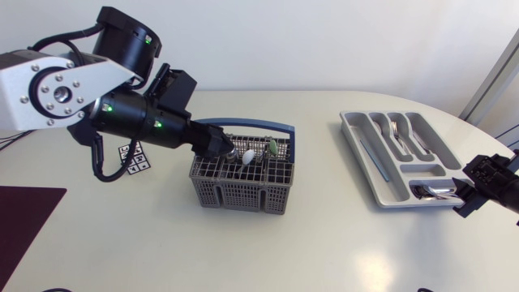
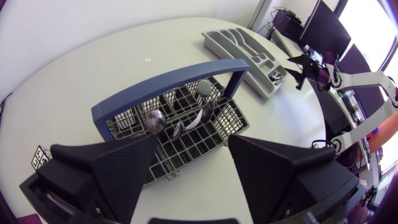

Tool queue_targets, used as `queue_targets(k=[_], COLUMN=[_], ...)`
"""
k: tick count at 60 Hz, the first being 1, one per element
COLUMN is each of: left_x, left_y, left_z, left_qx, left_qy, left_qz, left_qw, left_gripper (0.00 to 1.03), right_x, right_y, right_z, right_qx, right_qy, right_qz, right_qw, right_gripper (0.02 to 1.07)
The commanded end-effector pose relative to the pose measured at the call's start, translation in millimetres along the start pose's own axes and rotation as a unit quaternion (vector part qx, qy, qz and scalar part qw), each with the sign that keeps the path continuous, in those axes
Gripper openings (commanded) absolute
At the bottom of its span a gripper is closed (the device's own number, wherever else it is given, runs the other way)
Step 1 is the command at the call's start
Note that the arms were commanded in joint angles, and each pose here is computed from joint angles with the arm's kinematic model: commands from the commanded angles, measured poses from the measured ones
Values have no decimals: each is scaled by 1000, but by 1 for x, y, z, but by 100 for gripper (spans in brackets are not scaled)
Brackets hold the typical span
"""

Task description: Transfer all utensils from the basket to the drawer tray.

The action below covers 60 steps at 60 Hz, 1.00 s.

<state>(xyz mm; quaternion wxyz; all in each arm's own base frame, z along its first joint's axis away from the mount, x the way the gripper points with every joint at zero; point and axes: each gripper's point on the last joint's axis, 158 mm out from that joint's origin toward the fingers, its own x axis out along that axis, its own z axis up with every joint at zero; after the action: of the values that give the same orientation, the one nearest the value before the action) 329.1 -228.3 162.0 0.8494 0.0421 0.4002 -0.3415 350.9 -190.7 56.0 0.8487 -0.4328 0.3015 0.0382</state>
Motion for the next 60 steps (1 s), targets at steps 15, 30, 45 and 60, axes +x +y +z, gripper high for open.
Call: queue_targets(k=[15, 30, 45, 60], left_x=[4, 5, 18, 24], left_y=[6, 10, 14, 13], left_z=[-13, -16, -24, -21], left_qx=[-2, 38, 69, 79], left_qy=[13, 10, -11, -25], left_qz=[6, 9, 10, 4], left_qw=[1000, 999, 997, 997], left_gripper=[80, 80, 80, 79], right_x=[-47, -90, -124, -129], right_y=[42, 96, 136, 163], right_z=[52, 112, 173, 199], right_qx=[86, 83, 86, 80], right_qy=[-28, -78, -111, -108], right_qz=[87, 164, 231, 257], right_qw=[992, 980, 963, 957], right_gripper=[86, 86, 86, 86])
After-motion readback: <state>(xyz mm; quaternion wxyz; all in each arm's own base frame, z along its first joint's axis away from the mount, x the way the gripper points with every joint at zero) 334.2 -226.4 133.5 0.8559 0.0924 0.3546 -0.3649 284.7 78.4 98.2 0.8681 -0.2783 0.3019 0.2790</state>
